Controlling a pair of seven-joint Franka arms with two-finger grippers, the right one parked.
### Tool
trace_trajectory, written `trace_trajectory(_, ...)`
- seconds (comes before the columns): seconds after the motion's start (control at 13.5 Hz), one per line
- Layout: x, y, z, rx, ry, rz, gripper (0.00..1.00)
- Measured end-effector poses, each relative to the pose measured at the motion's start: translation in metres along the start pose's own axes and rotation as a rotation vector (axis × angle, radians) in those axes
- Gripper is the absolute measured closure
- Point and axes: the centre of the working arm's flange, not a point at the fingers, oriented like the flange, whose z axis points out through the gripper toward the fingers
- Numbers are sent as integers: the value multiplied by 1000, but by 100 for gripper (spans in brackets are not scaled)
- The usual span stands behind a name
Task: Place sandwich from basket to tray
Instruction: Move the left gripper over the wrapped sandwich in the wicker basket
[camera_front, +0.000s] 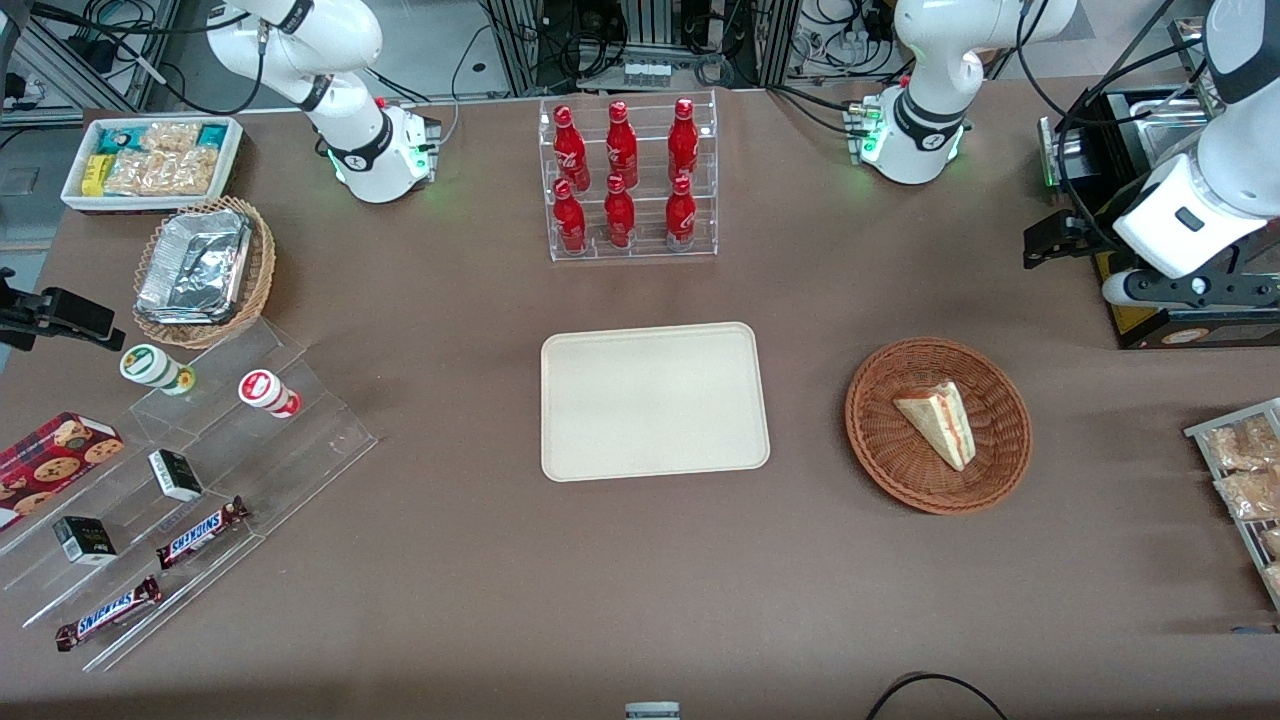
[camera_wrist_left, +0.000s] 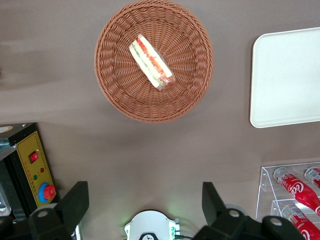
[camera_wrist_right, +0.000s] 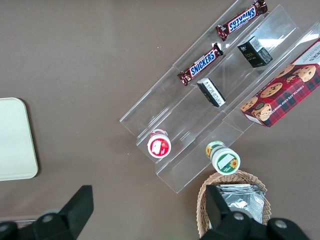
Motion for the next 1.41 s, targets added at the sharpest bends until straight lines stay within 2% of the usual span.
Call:
trace_trajectory(0.3, 0, -3, 1, -1, -1, -5, 0)
trace_trajectory(0.44, 5, -5, 8, 15, -5, -6, 0)
trace_trajectory(0.89, 39, -3, 92, 19, 30, 2, 0)
trace_trajectory(1.41, 81, -4, 177, 7, -18, -58, 0)
